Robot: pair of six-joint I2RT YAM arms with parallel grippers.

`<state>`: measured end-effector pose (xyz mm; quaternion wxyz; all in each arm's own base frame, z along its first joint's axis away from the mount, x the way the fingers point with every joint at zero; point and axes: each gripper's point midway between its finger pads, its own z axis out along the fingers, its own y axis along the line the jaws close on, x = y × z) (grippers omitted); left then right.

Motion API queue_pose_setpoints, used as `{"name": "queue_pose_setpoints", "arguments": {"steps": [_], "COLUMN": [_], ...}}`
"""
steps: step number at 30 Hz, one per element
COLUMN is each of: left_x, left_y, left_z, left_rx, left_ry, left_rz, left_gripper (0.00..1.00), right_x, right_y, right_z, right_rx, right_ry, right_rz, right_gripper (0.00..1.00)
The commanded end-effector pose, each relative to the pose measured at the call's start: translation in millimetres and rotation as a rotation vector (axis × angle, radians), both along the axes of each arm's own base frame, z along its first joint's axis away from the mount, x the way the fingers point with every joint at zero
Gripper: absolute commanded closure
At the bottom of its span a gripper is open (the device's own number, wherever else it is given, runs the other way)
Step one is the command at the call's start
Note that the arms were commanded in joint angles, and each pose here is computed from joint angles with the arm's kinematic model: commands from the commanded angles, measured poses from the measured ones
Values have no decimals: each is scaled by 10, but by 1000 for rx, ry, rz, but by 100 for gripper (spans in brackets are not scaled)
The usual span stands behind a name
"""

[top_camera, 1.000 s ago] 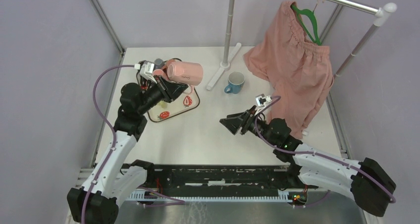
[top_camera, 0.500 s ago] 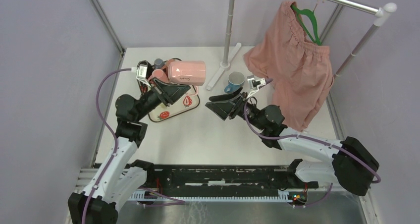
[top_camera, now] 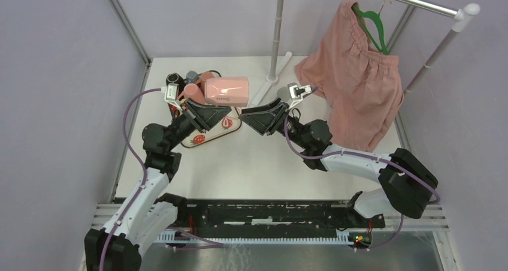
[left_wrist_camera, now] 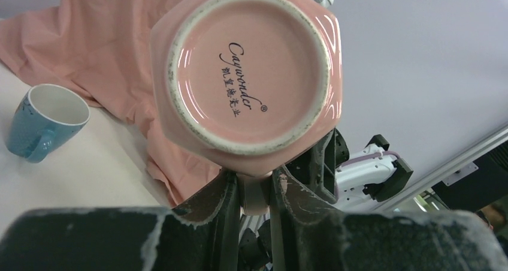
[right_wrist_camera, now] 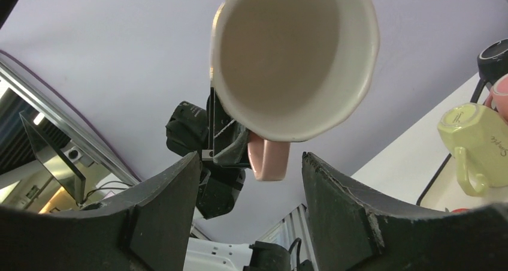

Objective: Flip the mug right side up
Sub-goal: Turn over the cup on the tray.

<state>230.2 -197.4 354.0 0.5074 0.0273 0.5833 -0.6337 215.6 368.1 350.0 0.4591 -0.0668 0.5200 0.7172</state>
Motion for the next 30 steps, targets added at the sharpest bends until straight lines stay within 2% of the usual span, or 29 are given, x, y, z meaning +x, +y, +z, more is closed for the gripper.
{"name": "queue_pose_setpoints", "arguments": {"steps": [1, 6, 9, 19, 30], "left_x": [-233, -261, -270, -294, -341], "left_y": [33, 29, 30, 26, 12], "left_z": [466, 457, 422, 393, 369], "left_rx": [-80, -79, -77, -72, -65], "left_ry": [-176, -180, -176, -180, -189], "left_rz": [-26, -32, -32, -37, -52], "left_gripper": [98, 98, 98, 98, 98], "right_x": [-89, -81, -77, -73, -42], "right_y": [-2, 56, 85, 138, 148], "right_z": [334, 414, 472, 527, 531], "right_rx": [115, 160, 180, 195, 210], "right_ry": [-46, -39, -45, -44, -37], "right_rz": [51, 84, 96, 102, 100], "right_gripper": [32, 38, 45, 51, 70]}}
